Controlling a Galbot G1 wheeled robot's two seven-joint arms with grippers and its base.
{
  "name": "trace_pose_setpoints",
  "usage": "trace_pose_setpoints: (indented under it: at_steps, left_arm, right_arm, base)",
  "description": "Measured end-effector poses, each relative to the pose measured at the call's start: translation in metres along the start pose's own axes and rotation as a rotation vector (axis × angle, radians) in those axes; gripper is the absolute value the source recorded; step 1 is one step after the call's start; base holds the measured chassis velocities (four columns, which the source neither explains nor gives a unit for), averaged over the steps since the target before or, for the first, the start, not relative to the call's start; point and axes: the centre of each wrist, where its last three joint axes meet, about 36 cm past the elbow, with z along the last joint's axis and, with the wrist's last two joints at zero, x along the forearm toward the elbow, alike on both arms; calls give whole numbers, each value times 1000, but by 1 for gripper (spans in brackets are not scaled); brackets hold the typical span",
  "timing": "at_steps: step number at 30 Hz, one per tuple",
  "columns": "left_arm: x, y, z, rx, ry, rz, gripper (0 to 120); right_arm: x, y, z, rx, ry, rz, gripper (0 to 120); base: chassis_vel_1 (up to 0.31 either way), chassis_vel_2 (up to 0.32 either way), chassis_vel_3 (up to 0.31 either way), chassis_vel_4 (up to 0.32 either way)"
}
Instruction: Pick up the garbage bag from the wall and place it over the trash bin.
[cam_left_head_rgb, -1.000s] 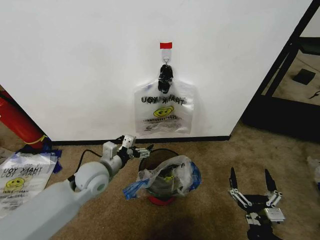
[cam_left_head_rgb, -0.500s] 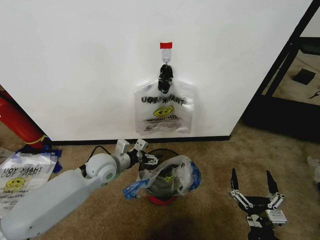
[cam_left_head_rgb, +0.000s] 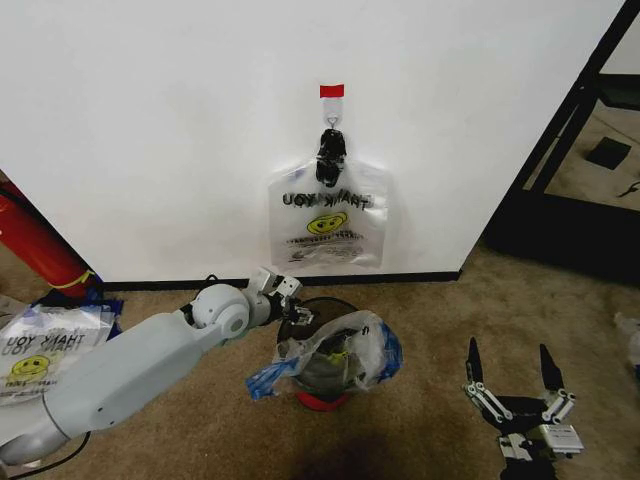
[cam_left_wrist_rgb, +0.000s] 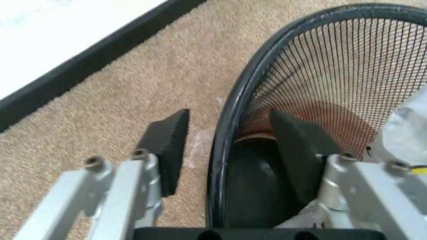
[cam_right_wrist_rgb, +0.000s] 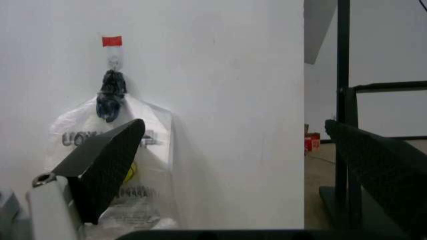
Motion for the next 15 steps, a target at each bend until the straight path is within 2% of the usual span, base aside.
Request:
trace_pose_setpoints:
  at_steps: [4,7,11,15]
  left_arm:
    - [1,6,-2,13,26,16,28]
    - [1,8,-4,21,30,19,22]
    - [-2,9,-8,52,31,21,4]
    - [3,4,-3,74,30,21,3]
  right_arm:
    - [0,3,0,-11,8,7,100]
    - [1,3,1,-13,11,10,100]
    - [3,6,4,-14,20,13,100]
    - [4,8,7,-17,23,18,100]
  base:
    - [0,0,0,0]
    - [0,0,0,0]
    - [0,0,0,0]
    - [0,0,0,0]
